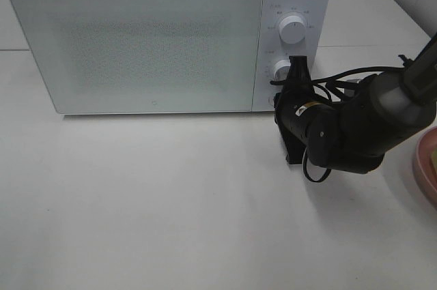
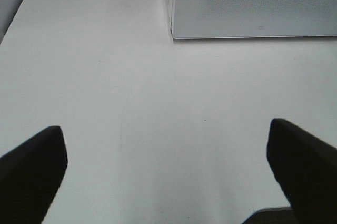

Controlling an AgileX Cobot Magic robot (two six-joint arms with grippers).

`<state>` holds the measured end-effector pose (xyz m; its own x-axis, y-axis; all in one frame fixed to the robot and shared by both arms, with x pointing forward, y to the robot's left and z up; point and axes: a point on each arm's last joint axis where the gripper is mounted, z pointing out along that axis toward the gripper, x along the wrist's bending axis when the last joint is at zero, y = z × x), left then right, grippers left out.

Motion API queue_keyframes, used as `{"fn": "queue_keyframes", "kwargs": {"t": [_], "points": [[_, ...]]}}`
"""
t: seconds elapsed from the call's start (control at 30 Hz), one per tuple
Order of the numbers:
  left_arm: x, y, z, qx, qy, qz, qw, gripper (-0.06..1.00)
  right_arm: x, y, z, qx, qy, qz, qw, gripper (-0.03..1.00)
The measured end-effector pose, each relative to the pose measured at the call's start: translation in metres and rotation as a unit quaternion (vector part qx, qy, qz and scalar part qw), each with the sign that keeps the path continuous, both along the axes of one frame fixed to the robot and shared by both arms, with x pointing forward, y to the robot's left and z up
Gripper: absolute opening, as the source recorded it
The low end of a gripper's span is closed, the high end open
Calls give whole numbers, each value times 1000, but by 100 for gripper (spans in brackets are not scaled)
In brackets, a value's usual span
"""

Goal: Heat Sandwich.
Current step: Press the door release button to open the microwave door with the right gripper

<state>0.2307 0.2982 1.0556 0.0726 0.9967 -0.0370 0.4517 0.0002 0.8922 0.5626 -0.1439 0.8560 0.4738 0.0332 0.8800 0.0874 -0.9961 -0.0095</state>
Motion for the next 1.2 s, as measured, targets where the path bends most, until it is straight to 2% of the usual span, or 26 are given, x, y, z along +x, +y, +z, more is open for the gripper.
{"fn": "queue_keyframes", "kwargs": {"t": [0.5,1.2], "points": [[0,0,0,0,0,0,1000,98,13,0,-2,7,14,-5,1000,1],[0,0,0,0,0,0,1000,98,22,4,-10,6,-19,-24,1000,1]]}}
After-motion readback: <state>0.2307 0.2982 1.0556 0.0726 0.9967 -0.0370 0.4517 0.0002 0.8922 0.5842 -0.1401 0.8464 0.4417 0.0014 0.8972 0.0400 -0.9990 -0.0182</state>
